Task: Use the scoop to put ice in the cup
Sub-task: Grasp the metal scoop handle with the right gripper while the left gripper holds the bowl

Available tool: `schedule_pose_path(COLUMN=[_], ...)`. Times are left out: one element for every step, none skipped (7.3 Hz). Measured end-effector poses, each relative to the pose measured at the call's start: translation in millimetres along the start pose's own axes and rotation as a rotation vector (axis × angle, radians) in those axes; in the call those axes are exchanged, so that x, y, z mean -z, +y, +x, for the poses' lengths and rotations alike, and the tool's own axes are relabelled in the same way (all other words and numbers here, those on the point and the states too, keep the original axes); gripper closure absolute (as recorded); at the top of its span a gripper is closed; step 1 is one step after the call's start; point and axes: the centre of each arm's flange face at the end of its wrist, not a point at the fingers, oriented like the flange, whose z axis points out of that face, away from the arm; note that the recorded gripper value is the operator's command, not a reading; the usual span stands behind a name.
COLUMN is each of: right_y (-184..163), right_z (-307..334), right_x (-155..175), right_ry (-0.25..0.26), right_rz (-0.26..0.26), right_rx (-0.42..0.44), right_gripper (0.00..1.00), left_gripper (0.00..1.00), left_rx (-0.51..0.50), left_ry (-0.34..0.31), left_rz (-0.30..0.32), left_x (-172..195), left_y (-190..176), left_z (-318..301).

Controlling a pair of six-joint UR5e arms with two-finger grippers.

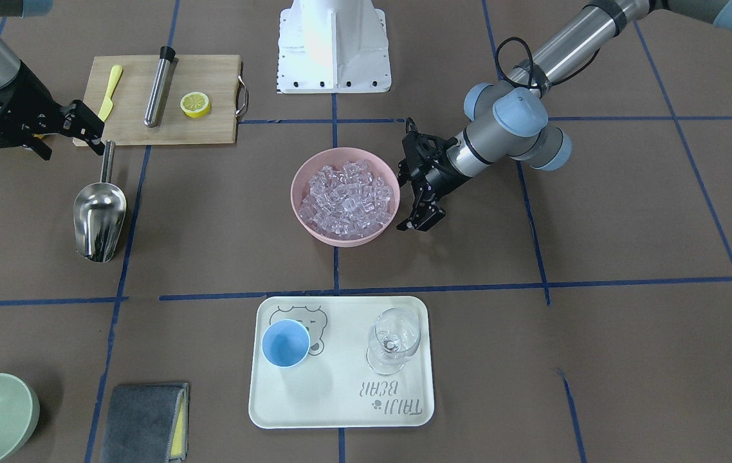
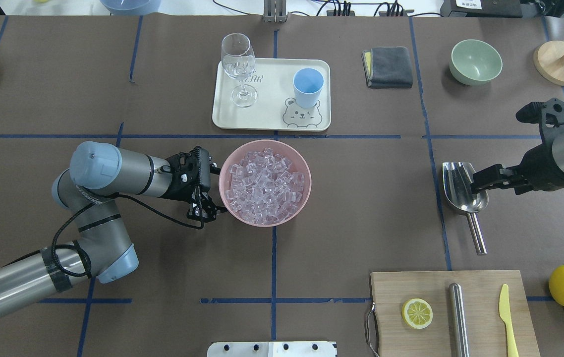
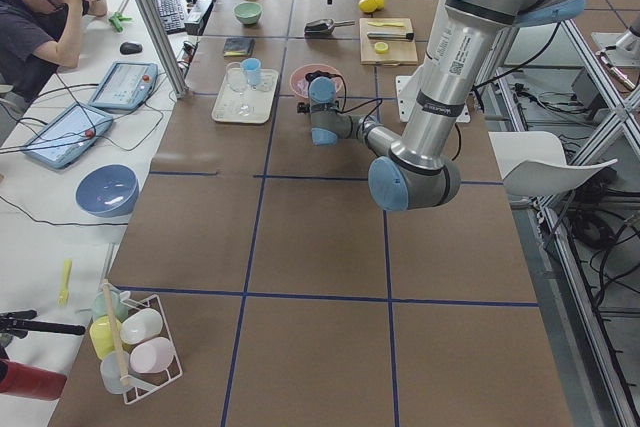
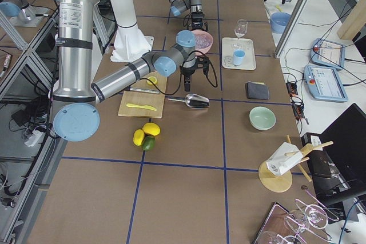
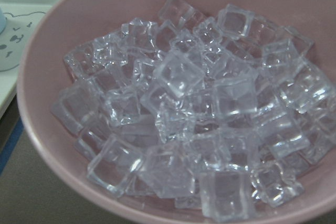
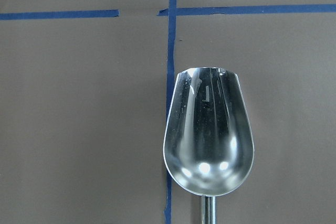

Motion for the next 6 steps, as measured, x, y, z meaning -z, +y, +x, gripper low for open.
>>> schedule_pose_path(right_y=[4, 11, 22, 37, 52, 63], right_z=[0, 1, 3, 1, -5, -8], right_x=[-3, -9, -18, -30, -47, -61], right_ry=[0.005, 0.007, 0.007, 0.015, 0.037, 0.061], right_rz=[-0.001, 0.006, 0.017, 0.022, 0.026, 0.029], right_rx=[0.001, -0.002, -0.014, -0.035, -0.056, -0.067], right_gripper=[0.0, 0.0, 0.0, 0.0, 0.0, 0.1], left_gripper=[0.0, 0.0, 0.0, 0.0, 0.0, 0.0], left_rx=[-0.011, -0.019, -0.022, -0.023, -0.023, -0.023], left_ry=[0.0, 0.0, 0.0, 0.0, -0.001, -0.002], left_rz=[0.021, 0.038, 0.045, 0.048, 0.05, 0.05], left_x=[1, 3, 4, 4, 4, 4], left_y=[-1, -2, -3, -3, -3, -3], left_z=[1, 1, 2, 2, 1, 1])
